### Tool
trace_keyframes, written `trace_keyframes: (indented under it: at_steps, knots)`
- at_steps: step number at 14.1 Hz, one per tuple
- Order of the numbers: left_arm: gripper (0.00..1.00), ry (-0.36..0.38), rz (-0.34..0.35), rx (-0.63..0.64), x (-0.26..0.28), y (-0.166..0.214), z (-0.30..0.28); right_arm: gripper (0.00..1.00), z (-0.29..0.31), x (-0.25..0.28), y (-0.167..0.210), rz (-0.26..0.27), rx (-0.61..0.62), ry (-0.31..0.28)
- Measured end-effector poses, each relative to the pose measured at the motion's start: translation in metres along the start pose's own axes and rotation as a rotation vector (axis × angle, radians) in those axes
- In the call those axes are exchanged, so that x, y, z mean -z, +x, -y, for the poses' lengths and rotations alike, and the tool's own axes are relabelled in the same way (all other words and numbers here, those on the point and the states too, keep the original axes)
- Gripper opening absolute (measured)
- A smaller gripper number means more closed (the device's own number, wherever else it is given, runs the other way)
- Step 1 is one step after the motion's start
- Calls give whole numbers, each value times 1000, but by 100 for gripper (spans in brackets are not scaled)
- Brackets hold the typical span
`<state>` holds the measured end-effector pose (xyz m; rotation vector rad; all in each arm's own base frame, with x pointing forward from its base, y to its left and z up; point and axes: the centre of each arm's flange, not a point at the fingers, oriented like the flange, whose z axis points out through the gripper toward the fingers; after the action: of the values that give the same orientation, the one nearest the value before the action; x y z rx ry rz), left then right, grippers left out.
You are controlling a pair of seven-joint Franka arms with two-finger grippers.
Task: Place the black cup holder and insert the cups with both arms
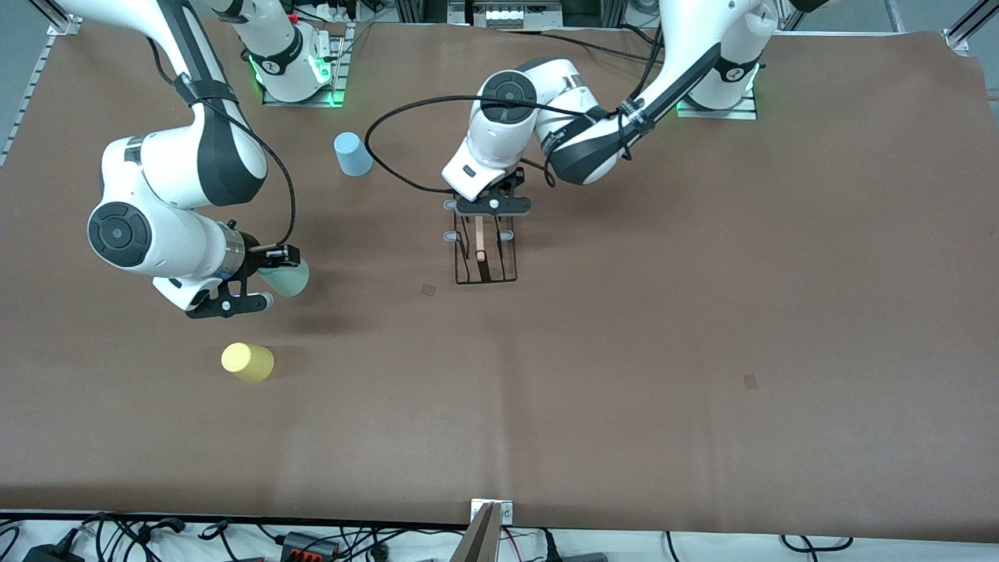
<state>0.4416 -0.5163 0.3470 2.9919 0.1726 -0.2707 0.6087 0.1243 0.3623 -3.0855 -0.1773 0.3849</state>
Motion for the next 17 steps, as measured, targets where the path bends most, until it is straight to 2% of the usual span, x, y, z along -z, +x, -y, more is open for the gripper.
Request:
trace_keyframes:
  at_steps: [1,3,5,7,9,13,15,17]
  knots:
    - [63,26,2,9,12,8,10,67,0,0,0,0,-1,0]
    - [78,69,4,-30,47,28,38,67,1,2,0,-3,-8,1]
    - [78,97,19,-74,95,51,83,67,14,10,0,-10,6,2]
    - [81,99,28,-78,145,73,135,67,43,20,-8,30,39,-9]
    - [98,85,37,-109,193,91,195,67,85,27,-21,68,91,-12]
    - [100,12,22,-71,296,103,318,67,168,33,-54,112,184,59]
    - [100,-3,11,-30,314,105,357,67,204,30,-70,127,223,67]
    - [100,-1,27,-21,310,108,366,67,244,24,-90,148,257,71]
